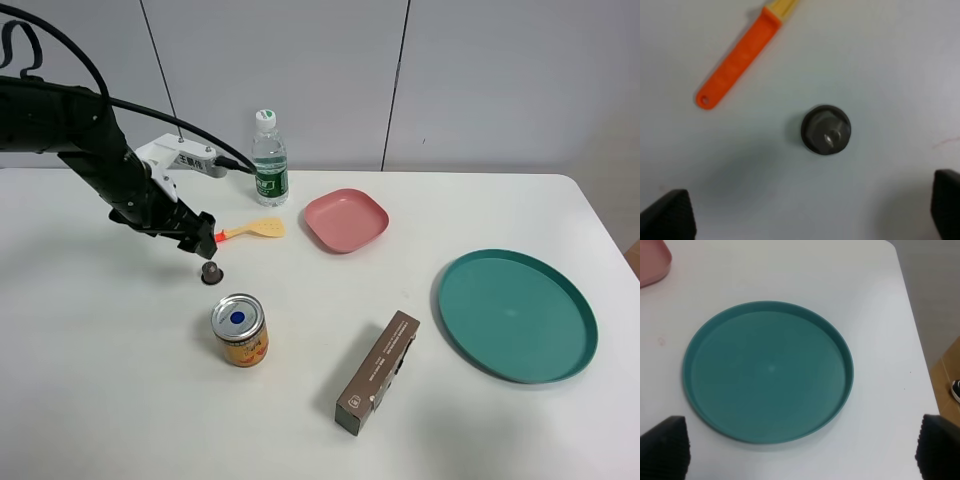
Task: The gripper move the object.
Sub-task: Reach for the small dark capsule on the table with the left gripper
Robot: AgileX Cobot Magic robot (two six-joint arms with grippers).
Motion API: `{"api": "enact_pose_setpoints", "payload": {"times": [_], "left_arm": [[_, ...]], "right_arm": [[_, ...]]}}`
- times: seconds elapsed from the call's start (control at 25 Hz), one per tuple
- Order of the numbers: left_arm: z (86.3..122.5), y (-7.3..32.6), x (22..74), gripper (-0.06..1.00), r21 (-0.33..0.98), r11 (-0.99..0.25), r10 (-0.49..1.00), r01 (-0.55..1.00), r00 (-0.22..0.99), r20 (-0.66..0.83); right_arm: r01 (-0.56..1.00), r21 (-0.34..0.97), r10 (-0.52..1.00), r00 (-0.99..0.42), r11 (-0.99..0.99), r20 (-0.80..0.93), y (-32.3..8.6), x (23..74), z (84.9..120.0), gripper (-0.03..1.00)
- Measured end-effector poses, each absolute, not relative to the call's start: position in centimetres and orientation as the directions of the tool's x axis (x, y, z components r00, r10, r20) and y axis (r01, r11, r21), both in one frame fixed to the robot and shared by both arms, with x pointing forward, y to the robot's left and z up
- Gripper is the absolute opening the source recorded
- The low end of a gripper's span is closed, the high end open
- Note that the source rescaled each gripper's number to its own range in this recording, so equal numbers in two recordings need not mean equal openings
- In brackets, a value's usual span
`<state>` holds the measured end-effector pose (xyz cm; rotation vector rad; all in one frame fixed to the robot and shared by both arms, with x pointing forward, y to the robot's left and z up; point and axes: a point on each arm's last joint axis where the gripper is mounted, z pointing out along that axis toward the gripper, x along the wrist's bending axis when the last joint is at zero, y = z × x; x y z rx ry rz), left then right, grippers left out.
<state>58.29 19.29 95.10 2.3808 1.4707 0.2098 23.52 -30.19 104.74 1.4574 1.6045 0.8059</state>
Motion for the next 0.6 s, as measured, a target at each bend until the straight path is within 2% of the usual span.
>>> {"api": "enact_pose_setpoints", "payload": {"times": [0.6], "left_arm": [[91.0,19.0,59.2,0.99,0.306,-0.395,0.898,0.866,0.434,-0.070]], "right_arm": [[0.476,0.870,0.990,-0.010,0.131,-0.144,-30.2,23.5,104.7,1.00]]}}
